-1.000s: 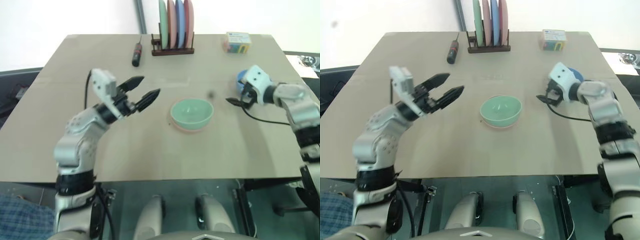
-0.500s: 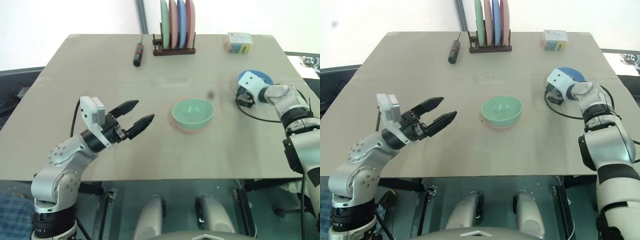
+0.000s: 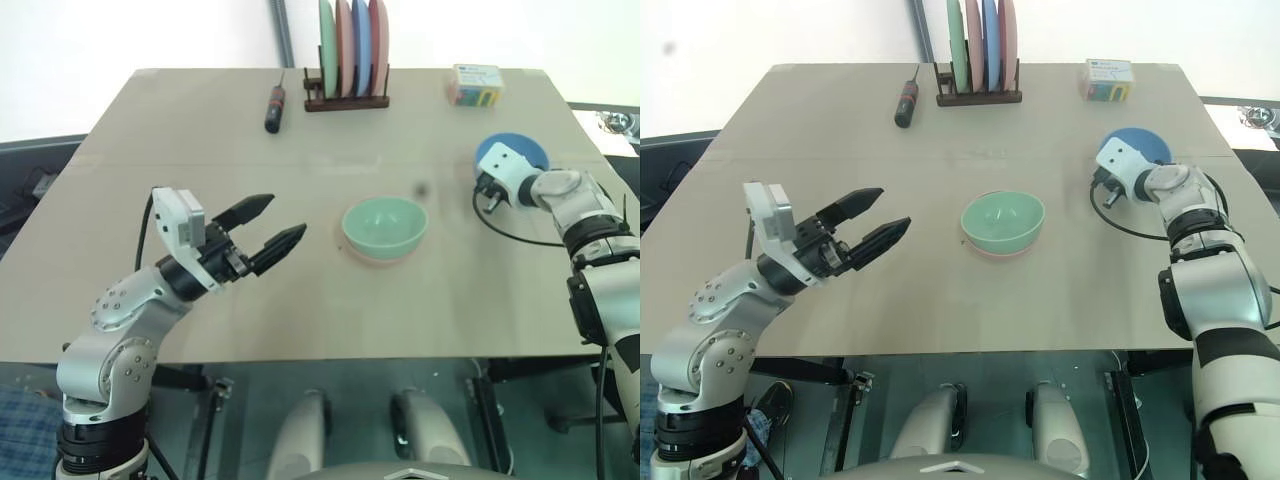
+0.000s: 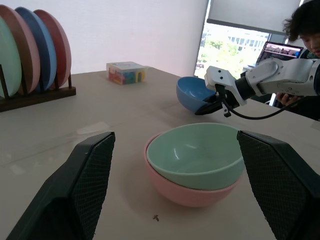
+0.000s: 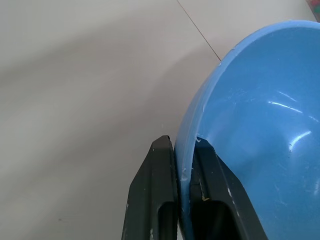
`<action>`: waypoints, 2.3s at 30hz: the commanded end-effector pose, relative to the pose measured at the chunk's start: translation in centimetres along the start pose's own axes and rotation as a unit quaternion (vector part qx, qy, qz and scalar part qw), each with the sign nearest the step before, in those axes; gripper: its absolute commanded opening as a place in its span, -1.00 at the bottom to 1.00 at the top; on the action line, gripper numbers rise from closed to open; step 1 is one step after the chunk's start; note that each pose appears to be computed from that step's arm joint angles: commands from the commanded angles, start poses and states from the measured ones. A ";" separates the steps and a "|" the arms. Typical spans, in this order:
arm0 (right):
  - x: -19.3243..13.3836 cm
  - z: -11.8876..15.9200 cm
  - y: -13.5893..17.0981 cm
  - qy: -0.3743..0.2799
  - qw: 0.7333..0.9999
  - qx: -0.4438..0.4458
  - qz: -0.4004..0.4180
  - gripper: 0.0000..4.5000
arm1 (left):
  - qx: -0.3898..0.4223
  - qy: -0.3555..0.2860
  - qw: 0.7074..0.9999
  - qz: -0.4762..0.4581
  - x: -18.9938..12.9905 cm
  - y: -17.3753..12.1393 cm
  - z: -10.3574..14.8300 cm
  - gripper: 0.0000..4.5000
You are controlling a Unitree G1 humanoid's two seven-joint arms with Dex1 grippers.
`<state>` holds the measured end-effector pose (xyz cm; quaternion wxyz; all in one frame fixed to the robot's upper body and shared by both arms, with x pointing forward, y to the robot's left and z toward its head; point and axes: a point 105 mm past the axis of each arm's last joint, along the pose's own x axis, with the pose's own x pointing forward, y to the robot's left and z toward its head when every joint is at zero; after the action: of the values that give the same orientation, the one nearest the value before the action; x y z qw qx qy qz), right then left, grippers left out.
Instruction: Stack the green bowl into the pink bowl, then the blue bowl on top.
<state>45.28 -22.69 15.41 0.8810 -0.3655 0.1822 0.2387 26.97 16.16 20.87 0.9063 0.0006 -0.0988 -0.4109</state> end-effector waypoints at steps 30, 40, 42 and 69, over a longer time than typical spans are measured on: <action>-15.4 16.2 11.0 -0.333 0.868 -0.203 0.308 0.36 | 0.036 0.007 0.998 -0.060 1.4 0.6 -0.6 0.85; -13.5 14.1 9.6 -0.302 0.900 -0.155 0.273 0.84 | 0.031 0.009 0.998 -0.047 0.8 0.3 -0.9 0.85; -12.5 12.5 8.7 -0.285 0.919 -0.126 0.242 0.84 | 0.041 0.018 0.999 -0.022 0.3 0.6 -1.2 0.85; -15.4 -2.6 3.8 -0.249 0.947 0.094 0.181 0.84 | 0.076 0.153 0.981 0.096 -8.6 1.7 -4.5 0.85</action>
<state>30.31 -26.15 17.40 0.8719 -0.1482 0.0690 0.4616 23.64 23.52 13.67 0.9456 0.1027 0.0385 -0.3064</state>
